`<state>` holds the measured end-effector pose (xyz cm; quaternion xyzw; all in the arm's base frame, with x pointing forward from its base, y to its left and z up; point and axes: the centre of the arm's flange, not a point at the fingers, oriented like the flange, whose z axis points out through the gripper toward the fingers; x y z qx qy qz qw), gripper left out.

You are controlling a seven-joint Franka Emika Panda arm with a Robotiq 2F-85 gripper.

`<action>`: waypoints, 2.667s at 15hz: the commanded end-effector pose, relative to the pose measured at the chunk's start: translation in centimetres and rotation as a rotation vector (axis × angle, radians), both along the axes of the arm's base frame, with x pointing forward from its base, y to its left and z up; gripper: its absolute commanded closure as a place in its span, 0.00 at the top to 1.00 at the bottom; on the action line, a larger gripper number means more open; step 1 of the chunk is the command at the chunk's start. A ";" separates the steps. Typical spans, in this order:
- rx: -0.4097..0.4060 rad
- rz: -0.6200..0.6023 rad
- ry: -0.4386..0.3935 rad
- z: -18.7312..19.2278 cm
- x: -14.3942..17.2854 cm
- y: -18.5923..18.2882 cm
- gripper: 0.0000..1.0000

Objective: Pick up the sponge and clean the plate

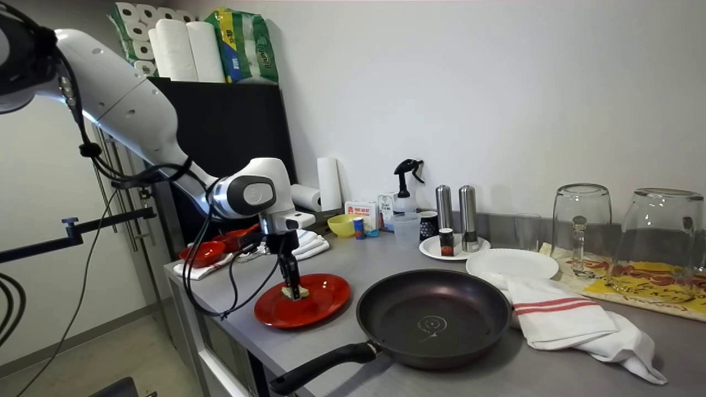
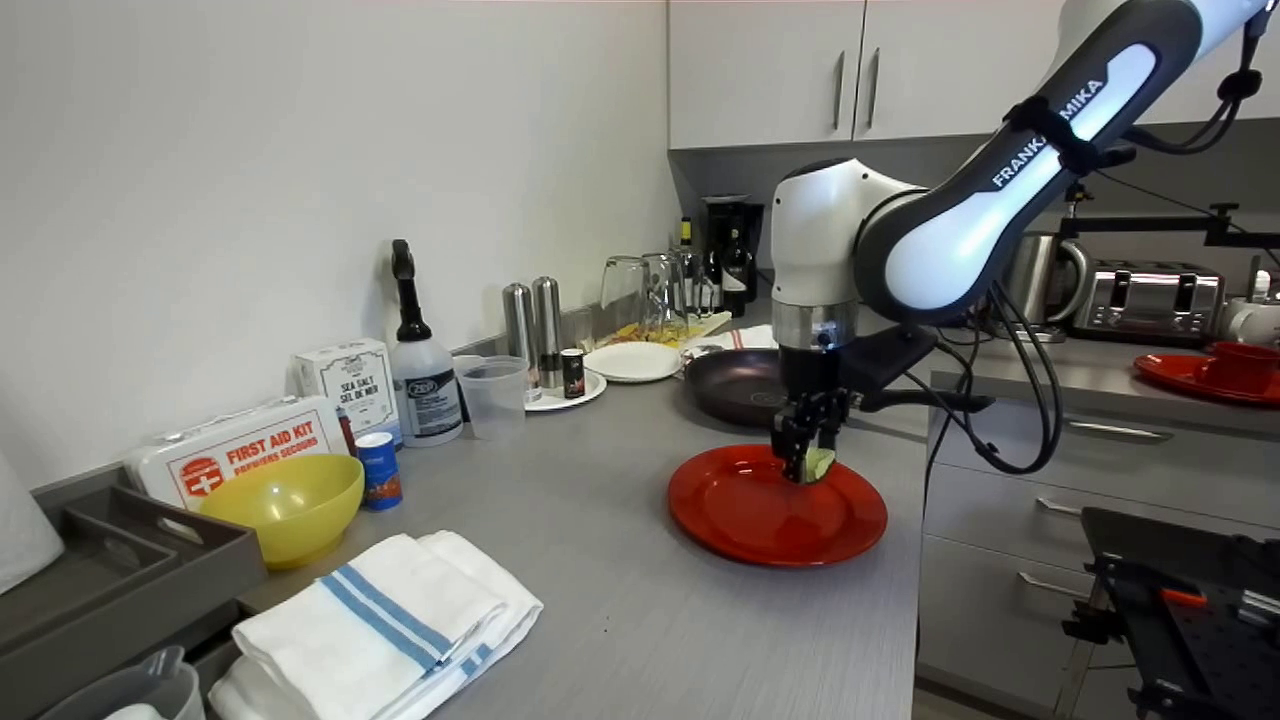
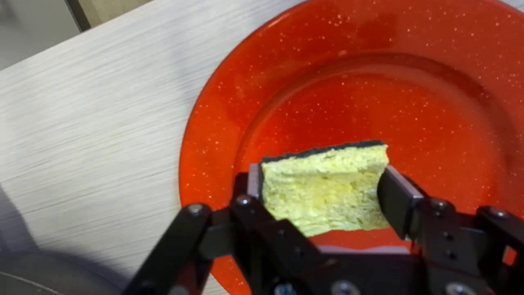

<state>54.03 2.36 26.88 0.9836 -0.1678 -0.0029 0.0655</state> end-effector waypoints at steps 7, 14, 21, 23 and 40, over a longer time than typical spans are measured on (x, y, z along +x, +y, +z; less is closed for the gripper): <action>-0.035 0.049 0.148 -0.8 1.4 0.0 0.43; -0.040 -0.054 -0.009 -2.1 5.0 0.0 0.43; -0.008 -0.024 -0.177 -1.3 5.6 4.8 0.43; -0.013 0.001 -0.193 -1.3 5.6 6.3 0.43; -0.077 -0.010 -0.137 -1.9 5.1 6.8 0.43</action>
